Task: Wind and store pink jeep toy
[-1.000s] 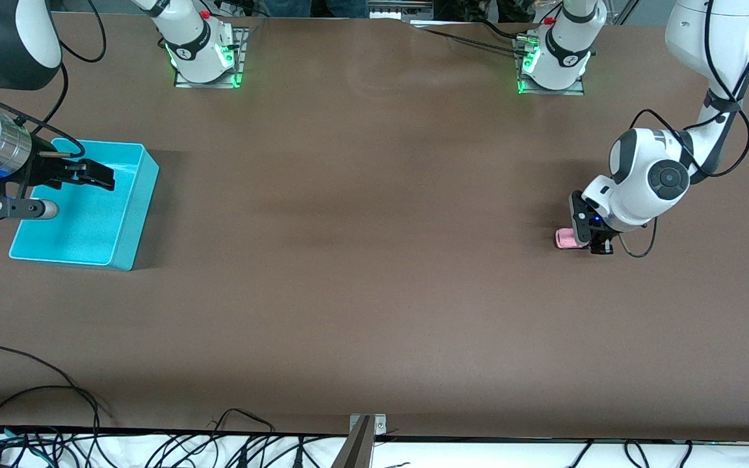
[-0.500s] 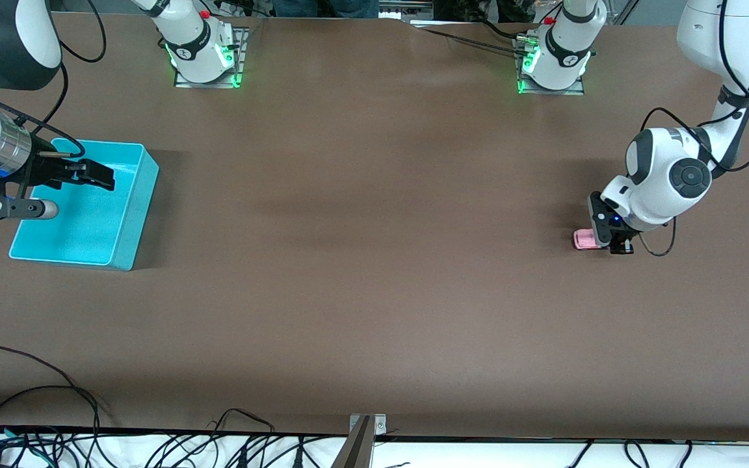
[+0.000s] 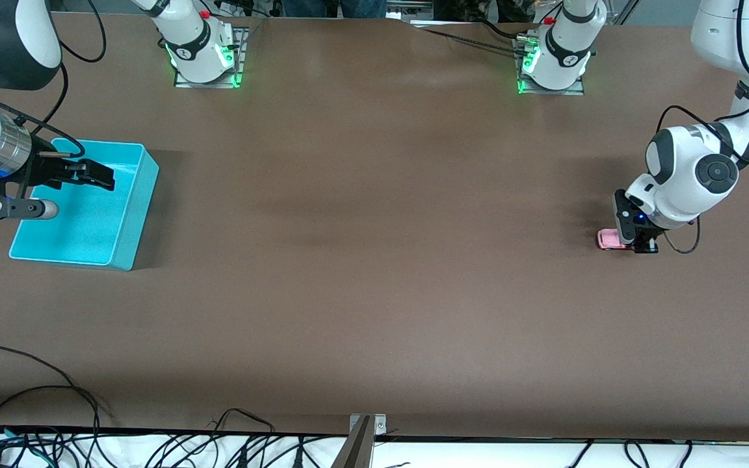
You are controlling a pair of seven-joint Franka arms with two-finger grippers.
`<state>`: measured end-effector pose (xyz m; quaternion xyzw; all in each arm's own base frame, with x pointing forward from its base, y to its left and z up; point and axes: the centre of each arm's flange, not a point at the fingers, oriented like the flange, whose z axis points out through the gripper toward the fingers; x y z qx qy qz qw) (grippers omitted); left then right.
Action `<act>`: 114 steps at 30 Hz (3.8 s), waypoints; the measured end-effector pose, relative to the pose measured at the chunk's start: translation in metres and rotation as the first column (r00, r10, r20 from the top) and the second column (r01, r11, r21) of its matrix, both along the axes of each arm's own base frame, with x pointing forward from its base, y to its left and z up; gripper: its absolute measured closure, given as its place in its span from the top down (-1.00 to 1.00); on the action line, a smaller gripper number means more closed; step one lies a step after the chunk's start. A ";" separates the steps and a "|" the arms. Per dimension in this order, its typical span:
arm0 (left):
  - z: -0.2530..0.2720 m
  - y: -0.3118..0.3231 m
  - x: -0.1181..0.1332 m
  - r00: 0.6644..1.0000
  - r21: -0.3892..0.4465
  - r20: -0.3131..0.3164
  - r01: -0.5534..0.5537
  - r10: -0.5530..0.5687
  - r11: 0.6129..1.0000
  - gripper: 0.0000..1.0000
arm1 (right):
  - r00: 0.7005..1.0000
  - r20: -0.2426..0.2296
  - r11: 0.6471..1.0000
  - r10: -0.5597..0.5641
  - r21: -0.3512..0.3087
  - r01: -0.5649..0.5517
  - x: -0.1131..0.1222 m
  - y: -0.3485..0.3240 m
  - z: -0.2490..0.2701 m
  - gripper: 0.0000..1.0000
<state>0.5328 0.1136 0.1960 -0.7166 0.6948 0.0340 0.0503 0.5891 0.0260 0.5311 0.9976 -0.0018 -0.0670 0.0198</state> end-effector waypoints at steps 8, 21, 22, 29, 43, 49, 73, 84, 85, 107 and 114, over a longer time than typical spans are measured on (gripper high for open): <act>0.000 0.014 -0.002 1.000 0.010 0.006 0.001 -0.001 1.000 0.00 | 1.000 0.000 1.000 0.000 0.000 0.000 0.000 0.000 0.000 1.00; 0.000 0.037 -0.004 0.999 0.026 0.007 0.041 -0.041 0.999 0.00 | 1.000 0.000 1.000 0.000 0.000 0.000 0.000 0.000 0.000 1.00; 0.000 0.037 -0.004 0.999 0.026 0.007 0.041 -0.041 0.999 0.00 | 1.000 0.000 1.000 0.000 0.000 0.000 0.000 0.000 0.000 1.00; 0.000 0.037 -0.004 0.999 0.026 0.007 0.043 -0.043 0.999 0.00 | 1.000 0.000 1.000 0.000 0.000 0.000 0.000 0.000 0.000 1.00; -0.001 0.034 -0.003 0.999 0.025 0.004 0.054 -0.054 0.998 0.04 | 1.000 0.000 1.000 0.000 0.000 0.000 0.000 0.000 0.000 1.00; -0.014 0.022 -0.003 0.997 0.020 -0.015 0.078 -0.078 0.997 0.55 | 1.000 0.000 1.000 0.000 0.000 0.000 0.000 0.000 0.000 1.00; 0.007 0.012 0.008 0.999 0.021 0.033 0.028 -0.028 0.999 1.00 | 1.000 0.000 1.000 0.000 0.000 0.000 0.000 0.000 0.000 1.00; 0.081 0.013 0.011 0.993 0.025 0.122 0.006 -0.009 1.000 1.00 | 1.000 0.000 1.000 0.000 0.000 0.000 0.000 0.000 0.000 1.00; 0.086 0.013 0.010 0.992 0.024 0.128 0.005 -0.008 1.000 1.00 | 1.000 0.000 1.000 0.000 0.000 0.000 0.000 0.000 0.000 1.00; 0.143 0.004 -0.015 0.980 0.015 0.198 0.002 -0.005 1.000 1.00 | 1.000 0.000 1.000 0.000 0.000 0.000 0.000 0.000 0.000 1.00; 0.172 0.002 -0.022 0.975 0.013 0.224 0.000 -0.003 1.000 1.00 | 1.000 0.000 1.000 0.000 0.000 0.000 0.000 0.000 0.000 1.00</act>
